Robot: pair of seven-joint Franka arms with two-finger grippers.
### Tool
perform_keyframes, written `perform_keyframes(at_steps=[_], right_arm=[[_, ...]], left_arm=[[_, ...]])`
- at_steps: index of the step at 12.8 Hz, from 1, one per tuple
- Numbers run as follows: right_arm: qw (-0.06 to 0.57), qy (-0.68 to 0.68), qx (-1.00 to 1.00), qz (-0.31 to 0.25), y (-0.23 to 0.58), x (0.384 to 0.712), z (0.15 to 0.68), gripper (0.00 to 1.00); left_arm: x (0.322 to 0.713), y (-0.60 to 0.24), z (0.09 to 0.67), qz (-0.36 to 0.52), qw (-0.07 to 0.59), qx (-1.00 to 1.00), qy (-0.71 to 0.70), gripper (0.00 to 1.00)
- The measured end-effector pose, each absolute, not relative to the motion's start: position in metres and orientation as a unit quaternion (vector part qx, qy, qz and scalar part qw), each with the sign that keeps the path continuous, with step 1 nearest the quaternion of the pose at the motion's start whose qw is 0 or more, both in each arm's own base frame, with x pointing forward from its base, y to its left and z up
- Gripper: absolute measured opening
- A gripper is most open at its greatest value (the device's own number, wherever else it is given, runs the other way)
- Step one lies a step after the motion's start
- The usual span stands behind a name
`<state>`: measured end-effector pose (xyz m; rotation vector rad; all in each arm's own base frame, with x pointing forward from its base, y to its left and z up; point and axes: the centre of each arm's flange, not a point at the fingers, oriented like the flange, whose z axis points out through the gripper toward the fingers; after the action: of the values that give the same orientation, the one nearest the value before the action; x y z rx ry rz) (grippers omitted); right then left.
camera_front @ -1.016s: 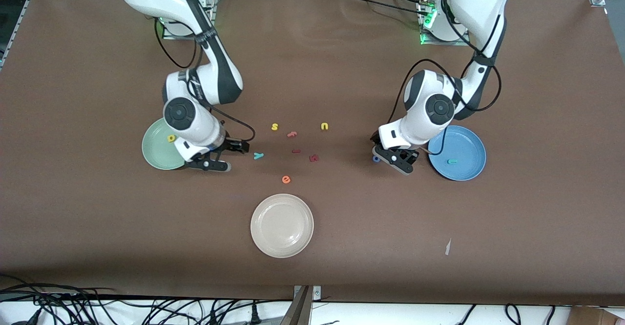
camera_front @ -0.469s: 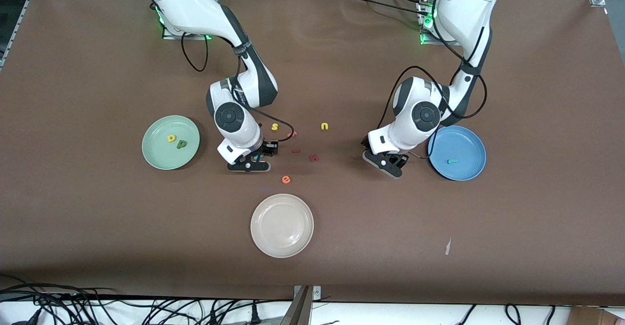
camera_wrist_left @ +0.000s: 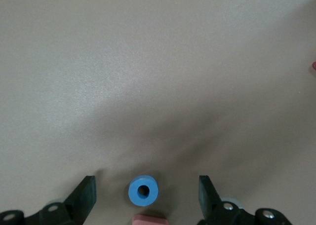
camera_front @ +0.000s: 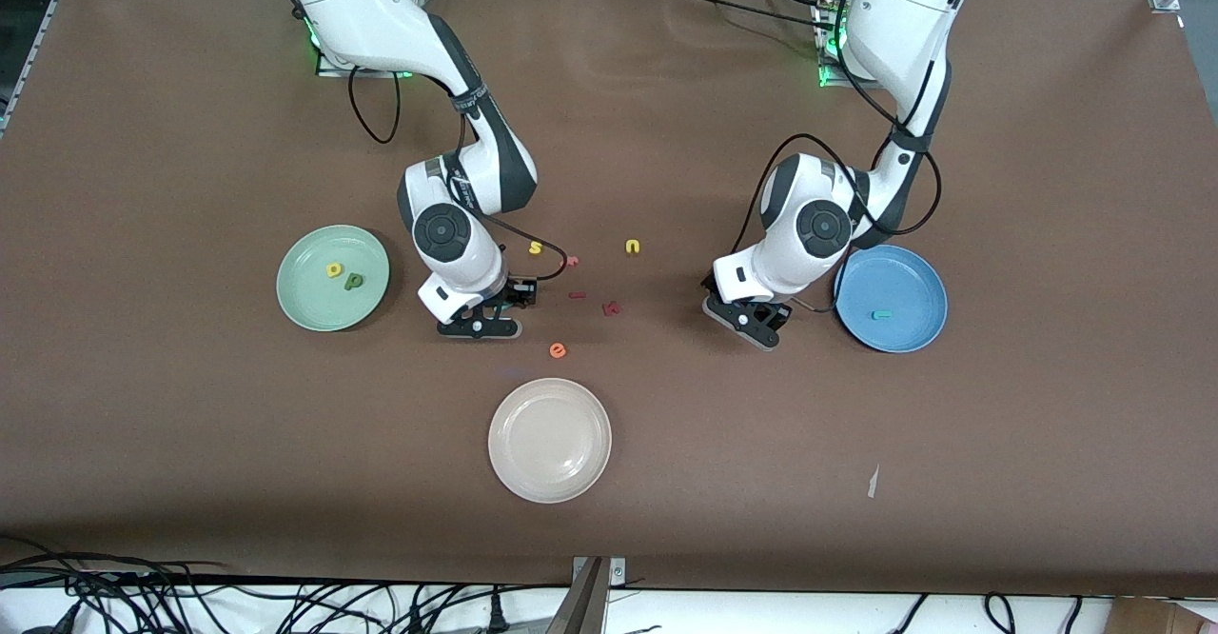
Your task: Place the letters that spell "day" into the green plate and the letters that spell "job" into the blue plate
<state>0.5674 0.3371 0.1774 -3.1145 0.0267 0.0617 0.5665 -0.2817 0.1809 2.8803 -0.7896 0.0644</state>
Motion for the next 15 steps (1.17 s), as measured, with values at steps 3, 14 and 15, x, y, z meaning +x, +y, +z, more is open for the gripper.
perform_keyframes(at_steps=[3,14,15], right_arm=[[0.012,0.009,-1.0,0.02,0.336,0.568,0.176,0.55],[-0.032,-0.047,-0.995,0.083,0.23,0.595,0.242,0.36],[-0.034,-0.058,-0.993,0.093,0.204,0.592,0.249,0.36]], left_arm=[[0.564,-0.28,0.173,0.015,0.075,0.962,-0.263,0.85],[0.566,-0.275,0.17,0.015,0.072,0.963,-0.259,0.3],[0.566,-0.275,0.17,0.015,0.072,0.963,-0.26,0.3]])
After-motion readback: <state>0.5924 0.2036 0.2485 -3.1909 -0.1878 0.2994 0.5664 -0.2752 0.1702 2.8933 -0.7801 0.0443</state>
